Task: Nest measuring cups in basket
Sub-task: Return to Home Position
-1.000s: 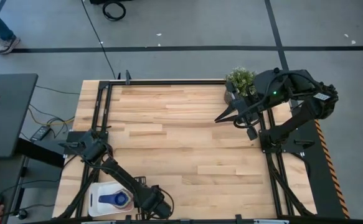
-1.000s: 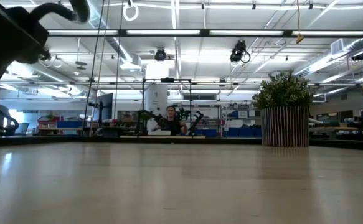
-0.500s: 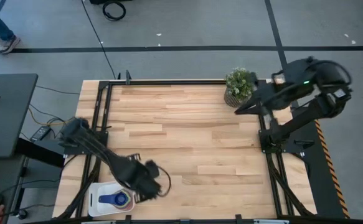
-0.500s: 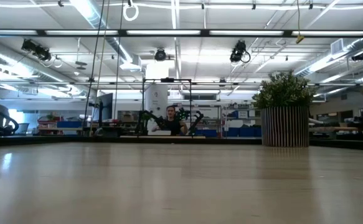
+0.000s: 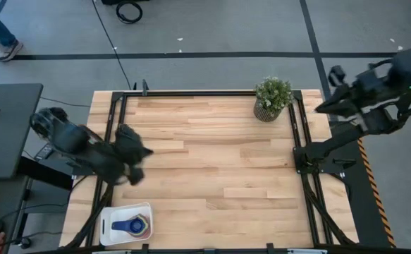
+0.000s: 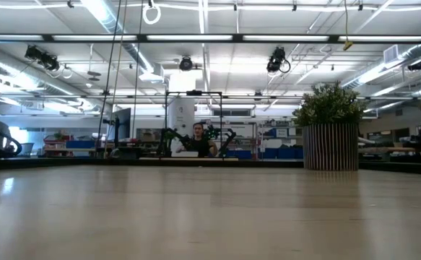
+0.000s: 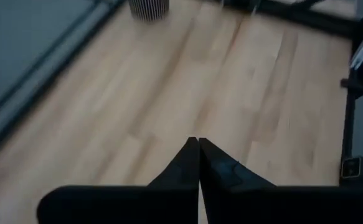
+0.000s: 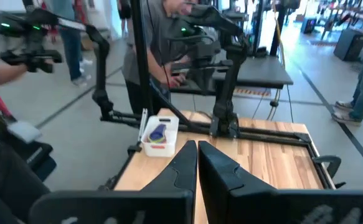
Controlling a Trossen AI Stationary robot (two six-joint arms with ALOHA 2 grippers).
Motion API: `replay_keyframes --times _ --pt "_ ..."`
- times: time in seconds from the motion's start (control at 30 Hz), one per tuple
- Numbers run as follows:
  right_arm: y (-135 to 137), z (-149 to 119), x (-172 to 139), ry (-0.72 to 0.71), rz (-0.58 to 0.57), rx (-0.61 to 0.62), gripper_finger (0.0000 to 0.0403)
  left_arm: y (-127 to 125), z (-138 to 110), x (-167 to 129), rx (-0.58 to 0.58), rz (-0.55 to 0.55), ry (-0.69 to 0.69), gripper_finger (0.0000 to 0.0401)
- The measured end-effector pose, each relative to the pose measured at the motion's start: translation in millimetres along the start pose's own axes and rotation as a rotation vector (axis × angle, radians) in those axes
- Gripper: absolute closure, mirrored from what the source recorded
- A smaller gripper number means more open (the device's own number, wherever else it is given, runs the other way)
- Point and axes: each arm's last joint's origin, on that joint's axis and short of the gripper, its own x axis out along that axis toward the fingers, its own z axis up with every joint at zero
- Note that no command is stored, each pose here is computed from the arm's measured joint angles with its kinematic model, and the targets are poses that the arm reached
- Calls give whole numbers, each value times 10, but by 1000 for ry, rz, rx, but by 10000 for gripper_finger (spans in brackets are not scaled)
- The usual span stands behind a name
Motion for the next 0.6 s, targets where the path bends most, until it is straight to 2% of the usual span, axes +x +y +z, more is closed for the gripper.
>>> replay_keyframes --times 0.23,0.43,0.6 --pt "28 -114 -401 -84 -9 10 381 624 -12 -504 31 -34 -152 394" --pt "-1 -326 -404 -40 -114 57 381 1061 -75 -782 40 -78 -237 393" --pt "-10 -504 -335 -35 -128 63 381 1354 -149 -931 38 -92 -314 393"
